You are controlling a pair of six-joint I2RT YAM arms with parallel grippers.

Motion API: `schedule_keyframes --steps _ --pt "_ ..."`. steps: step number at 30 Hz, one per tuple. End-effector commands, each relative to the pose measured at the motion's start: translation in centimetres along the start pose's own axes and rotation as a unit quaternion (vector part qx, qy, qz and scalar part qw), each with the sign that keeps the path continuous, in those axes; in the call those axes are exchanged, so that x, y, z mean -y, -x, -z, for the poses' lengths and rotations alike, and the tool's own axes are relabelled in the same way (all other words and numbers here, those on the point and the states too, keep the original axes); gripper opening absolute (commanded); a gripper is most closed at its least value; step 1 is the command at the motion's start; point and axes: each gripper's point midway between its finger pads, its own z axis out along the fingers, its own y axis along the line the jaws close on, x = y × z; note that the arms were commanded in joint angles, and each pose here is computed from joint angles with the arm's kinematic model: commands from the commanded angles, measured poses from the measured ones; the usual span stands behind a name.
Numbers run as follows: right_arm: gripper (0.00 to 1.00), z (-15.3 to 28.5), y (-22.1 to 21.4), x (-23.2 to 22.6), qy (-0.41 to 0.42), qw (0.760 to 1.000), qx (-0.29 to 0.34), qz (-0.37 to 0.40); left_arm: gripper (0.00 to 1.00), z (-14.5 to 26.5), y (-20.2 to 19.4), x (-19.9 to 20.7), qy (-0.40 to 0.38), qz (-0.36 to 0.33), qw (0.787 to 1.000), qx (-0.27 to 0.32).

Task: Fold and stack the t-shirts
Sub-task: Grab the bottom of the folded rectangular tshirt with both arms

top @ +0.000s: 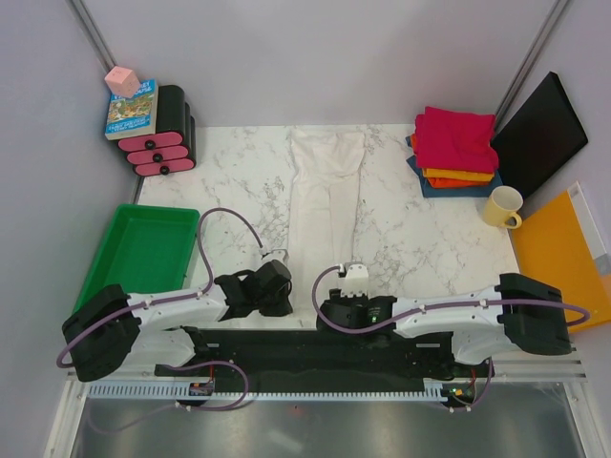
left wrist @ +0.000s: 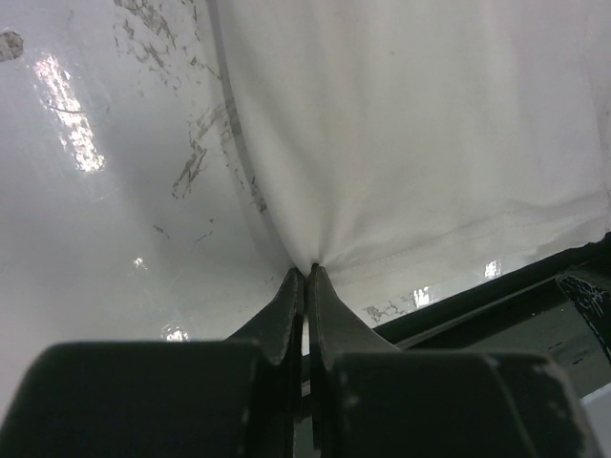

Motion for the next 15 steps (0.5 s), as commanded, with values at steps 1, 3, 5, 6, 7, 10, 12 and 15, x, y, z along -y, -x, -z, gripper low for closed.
schedule_keyframes --steps 1,3,5,6,7,10,12,15 --pt "0.51 -0.1 2.0 -1.4 -0.001 0.999 0.041 -0.027 0.02 0.3 -2.3 -2.9 0.051 -0.003 0.998 -0.034" --pt "0.5 -0.3 1.6 -0.9 -0.012 0.999 0.037 -0.032 0.02 0.4 -2.3 -3.0 0.052 -0.003 0.998 -0.034" --pt "0.5 -0.7 0.8 -0.1 -0.022 0.999 0.029 -0.037 0.02 0.5 -2.2 -3.0 0.051 -0.003 0.998 -0.03" --pt "0.5 -0.8 0.7 0.2 -0.026 0.998 0.029 -0.039 0.02 0.6 -2.3 -3.1 0.054 -0.004 0.998 -0.032" --pt "0.5 -0.9 0.3 0.7 -0.031 0.998 0.026 -0.04 0.02 0.6 -2.2 -3.1 0.053 -0.004 0.998 -0.031" --pt "0.5 -1.3 -0.6 1.4 -0.038 0.998 0.016 -0.042 0.02 0.6 -2.2 -3.0 0.053 -0.006 0.998 -0.031" --pt "0.5 -1.5 -1.4 1.5 -0.036 0.998 0.002 -0.044 0.02 0.6 -2.1 -2.9 0.053 -0.007 0.998 -0.03" --pt "0.49 -2.0 -2.7 1.9 -0.035 0.998 -0.016 -0.046 0.02 0.6 -2.0 -2.9 0.053 -0.01 0.998 -0.031"
